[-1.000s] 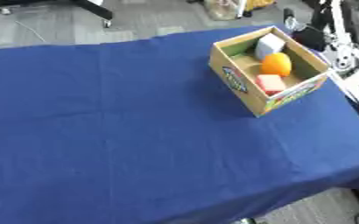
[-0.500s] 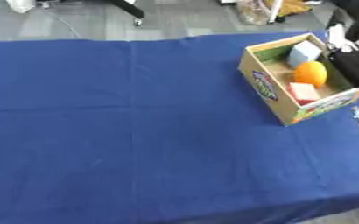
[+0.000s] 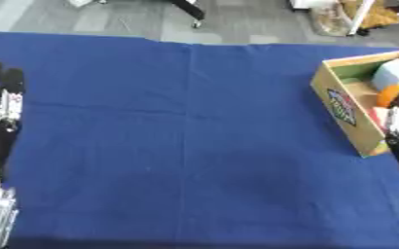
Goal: Pick up the objects with one hand, pass them to the other hand, and then place them into the box on the other side of the table.
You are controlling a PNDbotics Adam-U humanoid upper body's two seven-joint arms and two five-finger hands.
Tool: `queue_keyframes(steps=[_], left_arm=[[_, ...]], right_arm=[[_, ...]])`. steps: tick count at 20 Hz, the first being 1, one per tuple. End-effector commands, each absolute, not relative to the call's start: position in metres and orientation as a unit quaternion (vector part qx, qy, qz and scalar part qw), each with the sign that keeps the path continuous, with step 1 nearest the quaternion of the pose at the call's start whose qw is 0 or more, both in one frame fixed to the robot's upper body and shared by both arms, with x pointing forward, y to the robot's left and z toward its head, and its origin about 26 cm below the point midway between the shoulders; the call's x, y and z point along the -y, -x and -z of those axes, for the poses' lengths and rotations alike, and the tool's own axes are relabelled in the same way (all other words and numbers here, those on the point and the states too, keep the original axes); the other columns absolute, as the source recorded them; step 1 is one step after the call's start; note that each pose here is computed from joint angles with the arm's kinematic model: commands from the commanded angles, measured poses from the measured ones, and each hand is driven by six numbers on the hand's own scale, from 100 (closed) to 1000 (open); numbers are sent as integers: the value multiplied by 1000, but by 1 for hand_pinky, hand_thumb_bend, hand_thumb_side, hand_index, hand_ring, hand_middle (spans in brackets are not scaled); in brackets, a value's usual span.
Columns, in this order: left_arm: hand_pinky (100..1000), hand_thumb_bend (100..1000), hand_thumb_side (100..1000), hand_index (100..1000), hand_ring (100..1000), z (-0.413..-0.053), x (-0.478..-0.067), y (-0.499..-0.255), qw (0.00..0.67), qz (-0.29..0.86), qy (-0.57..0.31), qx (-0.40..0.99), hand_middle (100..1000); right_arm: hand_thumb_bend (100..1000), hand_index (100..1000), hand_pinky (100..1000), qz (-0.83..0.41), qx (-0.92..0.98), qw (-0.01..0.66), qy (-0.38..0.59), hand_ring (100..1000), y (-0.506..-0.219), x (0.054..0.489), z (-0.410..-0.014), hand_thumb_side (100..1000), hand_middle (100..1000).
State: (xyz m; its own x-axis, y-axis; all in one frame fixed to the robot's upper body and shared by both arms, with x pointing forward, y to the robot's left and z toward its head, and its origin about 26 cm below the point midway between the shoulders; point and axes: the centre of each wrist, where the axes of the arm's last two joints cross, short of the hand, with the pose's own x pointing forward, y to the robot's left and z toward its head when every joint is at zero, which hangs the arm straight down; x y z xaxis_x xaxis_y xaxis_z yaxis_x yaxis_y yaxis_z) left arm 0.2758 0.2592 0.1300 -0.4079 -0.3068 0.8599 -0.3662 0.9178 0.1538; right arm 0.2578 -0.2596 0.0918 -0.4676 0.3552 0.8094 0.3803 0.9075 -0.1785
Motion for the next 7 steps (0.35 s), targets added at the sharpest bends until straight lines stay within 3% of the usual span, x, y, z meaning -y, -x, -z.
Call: queue_keyframes(steps=[1, 7], left_arm=[[722, 487, 661, 800, 674, -133, -254, -274, 495, -34, -200, 845, 671], [720, 478, 684, 802, 673, -126, -248, -272, 506, -42, -193, 840, 671]], right_arm=[[100, 796, 259, 27, 850, 486, 200, 217, -259, 252, -80, 490, 260], [100, 793, 254, 27, 841, 506, 188, 207, -258, 245, -60, 498, 252]])
